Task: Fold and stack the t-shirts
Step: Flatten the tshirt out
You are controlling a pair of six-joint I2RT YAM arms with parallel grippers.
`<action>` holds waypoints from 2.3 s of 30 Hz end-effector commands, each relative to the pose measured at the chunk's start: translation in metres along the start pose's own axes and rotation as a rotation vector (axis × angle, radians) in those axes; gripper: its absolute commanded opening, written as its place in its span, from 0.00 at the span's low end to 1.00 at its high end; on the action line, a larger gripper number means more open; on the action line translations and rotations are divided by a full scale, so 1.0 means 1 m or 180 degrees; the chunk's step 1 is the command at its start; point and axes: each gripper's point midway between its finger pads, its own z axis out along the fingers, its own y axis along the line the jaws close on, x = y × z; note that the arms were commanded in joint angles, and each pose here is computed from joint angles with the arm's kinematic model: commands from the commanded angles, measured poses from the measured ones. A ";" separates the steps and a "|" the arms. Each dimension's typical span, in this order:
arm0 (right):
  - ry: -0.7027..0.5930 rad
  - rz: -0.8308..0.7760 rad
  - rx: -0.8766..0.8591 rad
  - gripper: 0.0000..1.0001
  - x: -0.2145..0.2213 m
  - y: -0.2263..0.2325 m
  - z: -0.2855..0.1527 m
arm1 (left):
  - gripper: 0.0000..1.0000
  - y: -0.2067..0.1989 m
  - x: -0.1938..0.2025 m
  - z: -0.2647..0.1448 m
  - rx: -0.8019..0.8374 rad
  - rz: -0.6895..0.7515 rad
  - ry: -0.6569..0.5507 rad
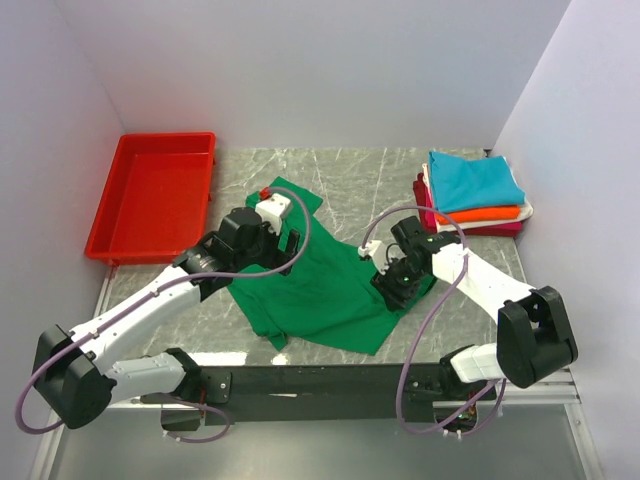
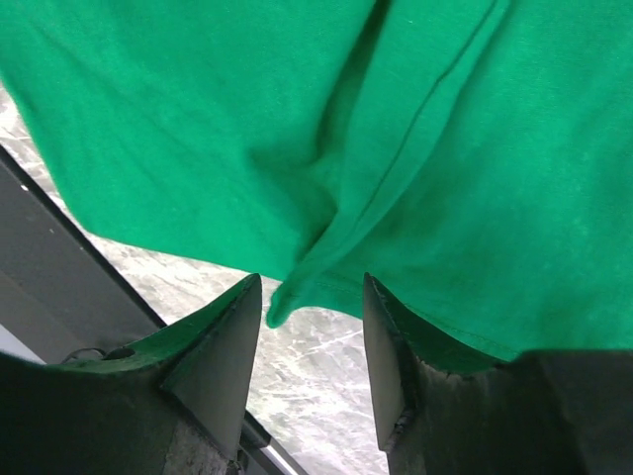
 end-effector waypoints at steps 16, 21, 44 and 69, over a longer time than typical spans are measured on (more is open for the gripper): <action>0.0172 0.0148 0.0133 0.41 0.005 -0.006 0.013 | 0.93 0.008 -0.044 0.003 0.0315 -0.0330 -0.0335; 0.0173 0.0111 0.0064 0.03 -0.001 -0.005 0.011 | 0.92 0.044 -0.078 0.019 0.0379 -0.0728 -0.0449; -0.0426 0.0296 0.1127 0.00 -0.074 -0.138 -0.058 | 0.48 0.222 -0.057 0.272 -0.0455 -0.0110 0.0495; -0.0623 0.0372 0.1031 0.00 -0.081 -0.135 -0.076 | 0.32 0.184 0.017 0.290 -0.0206 -0.0100 0.1206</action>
